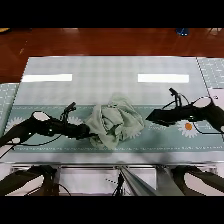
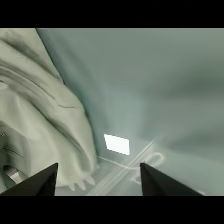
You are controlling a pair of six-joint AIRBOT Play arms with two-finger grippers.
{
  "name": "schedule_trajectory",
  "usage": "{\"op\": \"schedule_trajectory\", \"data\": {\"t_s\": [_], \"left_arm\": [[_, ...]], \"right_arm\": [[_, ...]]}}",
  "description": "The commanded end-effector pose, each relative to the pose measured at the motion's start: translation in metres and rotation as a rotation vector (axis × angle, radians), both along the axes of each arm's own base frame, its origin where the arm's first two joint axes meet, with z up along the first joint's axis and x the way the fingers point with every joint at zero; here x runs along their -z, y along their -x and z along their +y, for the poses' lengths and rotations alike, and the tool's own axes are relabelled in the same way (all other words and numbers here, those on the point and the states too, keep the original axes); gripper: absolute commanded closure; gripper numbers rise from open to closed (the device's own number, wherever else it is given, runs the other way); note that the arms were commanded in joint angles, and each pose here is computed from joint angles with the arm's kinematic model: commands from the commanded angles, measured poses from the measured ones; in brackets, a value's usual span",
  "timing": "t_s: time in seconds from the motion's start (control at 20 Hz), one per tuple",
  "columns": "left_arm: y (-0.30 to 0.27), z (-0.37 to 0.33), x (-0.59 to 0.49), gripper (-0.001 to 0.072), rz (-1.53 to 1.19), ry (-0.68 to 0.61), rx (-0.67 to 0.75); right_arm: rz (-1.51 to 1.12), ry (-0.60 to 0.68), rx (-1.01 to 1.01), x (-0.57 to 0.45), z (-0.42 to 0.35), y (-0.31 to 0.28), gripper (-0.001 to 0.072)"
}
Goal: Fold the shirts.
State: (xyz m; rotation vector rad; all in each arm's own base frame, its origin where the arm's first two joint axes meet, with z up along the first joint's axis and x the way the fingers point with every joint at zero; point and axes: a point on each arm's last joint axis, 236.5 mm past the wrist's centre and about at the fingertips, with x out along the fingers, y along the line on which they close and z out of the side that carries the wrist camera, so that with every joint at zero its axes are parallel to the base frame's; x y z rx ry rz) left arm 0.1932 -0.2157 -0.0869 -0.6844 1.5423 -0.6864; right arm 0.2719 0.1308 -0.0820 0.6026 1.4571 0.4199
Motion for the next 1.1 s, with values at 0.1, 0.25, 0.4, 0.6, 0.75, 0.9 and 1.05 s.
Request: {"op": "schedule_trajectory", "data": {"t_s": [0.1, 0.25, 0.4, 0.6, 0.75, 0.9, 1.05], "left_arm": [[-0.005, -0.001, -0.005, 0.0685, -0.016, 0.007, 0.003], [-0.025, -0.006, -0.022, 0.0685, -0.081, 0.025, 0.016], [-0.051, -0.015, -0.070, 0.0686, -0.188, 0.087, 0.071], [-0.090, -0.004, -0.175, 0.0686, -0.449, 0.145, 0.076], [-0.114, 0.031, -0.274, 0.0686, -0.712, 0.124, -0.031], [-0.111, 0.062, -0.376, 0.0686, -0.972, 0.078, -0.140], [-0.095, 0.084, -0.440, 0.0687, -1.155, -0.031, -0.206]], "right_arm": [[0.067, -0.066, 0.043, 0.026, 0.057, 0.001, 0.0321], [0.051, -0.091, 0.063, 0.025, 0.074, -0.005, 0.0622], [-0.013, -0.147, 0.009, -0.009, 0.070, -0.020, 0.0674], [-0.290, -0.213, 0.012, -0.123, 0.032, -0.063, 0.0674], [-0.630, -0.155, 0.122, -0.242, -0.021, -0.089, 0.0675], [-0.902, -0.084, 0.199, -0.352, -0.052, -0.077, 0.0675], [-1.042, 0.075, 0.229, -0.407, -0.070, -0.053, 0.0675]]}}
